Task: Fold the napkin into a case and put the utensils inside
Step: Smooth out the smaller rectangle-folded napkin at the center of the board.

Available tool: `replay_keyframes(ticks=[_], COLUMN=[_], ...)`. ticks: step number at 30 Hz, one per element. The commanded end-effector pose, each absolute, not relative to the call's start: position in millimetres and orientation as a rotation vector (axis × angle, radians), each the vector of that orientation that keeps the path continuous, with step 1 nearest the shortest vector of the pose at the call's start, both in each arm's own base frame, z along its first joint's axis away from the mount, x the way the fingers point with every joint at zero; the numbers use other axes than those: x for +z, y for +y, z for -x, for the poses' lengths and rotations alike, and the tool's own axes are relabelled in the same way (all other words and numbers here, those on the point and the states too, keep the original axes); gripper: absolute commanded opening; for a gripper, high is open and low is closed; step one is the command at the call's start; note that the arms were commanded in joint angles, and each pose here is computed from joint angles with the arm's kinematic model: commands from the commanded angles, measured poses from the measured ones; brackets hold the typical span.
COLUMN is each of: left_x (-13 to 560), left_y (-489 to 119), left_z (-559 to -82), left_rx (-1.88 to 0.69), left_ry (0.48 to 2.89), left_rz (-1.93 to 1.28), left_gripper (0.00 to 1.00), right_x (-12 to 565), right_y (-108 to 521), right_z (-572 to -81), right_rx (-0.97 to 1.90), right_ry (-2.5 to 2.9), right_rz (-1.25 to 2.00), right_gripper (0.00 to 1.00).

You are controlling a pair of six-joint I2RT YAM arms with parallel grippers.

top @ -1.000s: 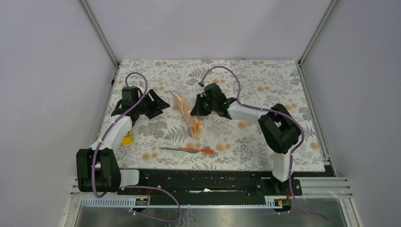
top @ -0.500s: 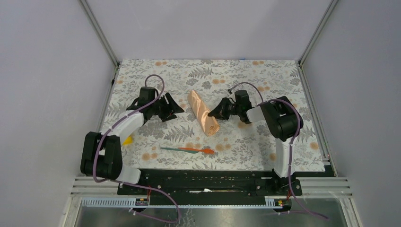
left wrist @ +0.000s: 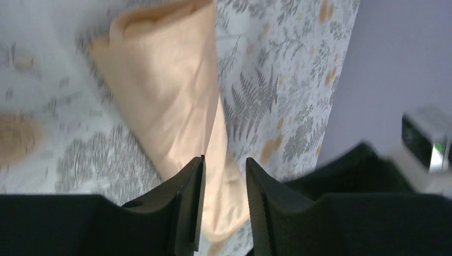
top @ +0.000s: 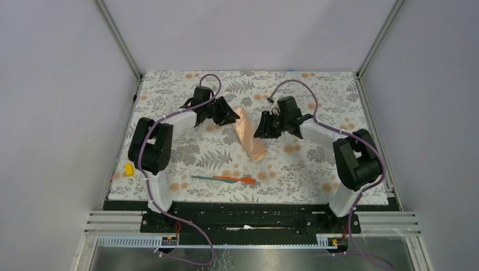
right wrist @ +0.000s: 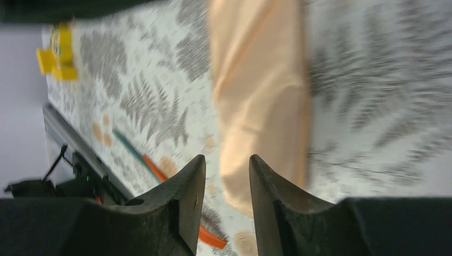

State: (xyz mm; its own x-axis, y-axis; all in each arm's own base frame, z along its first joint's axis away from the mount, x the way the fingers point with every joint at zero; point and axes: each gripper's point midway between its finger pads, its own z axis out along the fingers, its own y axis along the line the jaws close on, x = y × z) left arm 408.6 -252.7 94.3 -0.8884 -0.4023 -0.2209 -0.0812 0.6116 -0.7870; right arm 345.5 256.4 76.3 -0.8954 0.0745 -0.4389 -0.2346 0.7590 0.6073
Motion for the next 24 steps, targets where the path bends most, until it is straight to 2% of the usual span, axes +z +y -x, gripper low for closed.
replay_keyframes(ticks=[1,4,9,12,16,21,24], left_x=[116.7,101.1,49.7,25.2,21.6,68.9,115.6], left_y=[-268.3,-272.7,-268.1,-259.7,-252.4,-256.1,-249.9], left_z=[-451.9,-471.5,-496.2,-502.9,-498.6,-487.4,-480.1], left_rx=[-1.248,-1.232,-1.120,-1.051,-1.017,-1.080,-1.070], left_ry=[2.344,2.350,2.427,2.478,2.507,2.463,2.400], left_rz=[0.337,0.350,0.397,0.416,0.393,0.322,0.284], left_gripper=[0.36,0.34,0.30,0.27,0.28,0.39,0.51], right_x=[85.3,76.3,26.7,4.4,5.7,35.6,61.6], right_y=[295.3,301.6,278.0,265.3,255.0,253.7,265.5], right_z=[-298.5,-291.8,-287.8,-288.4,-291.8,-300.4,-304.7], right_rx=[1.044,1.109,0.927,0.817,0.720,0.589,0.534], right_ry=[2.536,2.517,2.596,2.637,2.660,2.624,2.578], right_rz=[0.342,0.332,0.306,0.308,0.315,0.393,0.461], right_gripper=[0.40,0.35,0.30,0.29,0.30,0.35,0.44])
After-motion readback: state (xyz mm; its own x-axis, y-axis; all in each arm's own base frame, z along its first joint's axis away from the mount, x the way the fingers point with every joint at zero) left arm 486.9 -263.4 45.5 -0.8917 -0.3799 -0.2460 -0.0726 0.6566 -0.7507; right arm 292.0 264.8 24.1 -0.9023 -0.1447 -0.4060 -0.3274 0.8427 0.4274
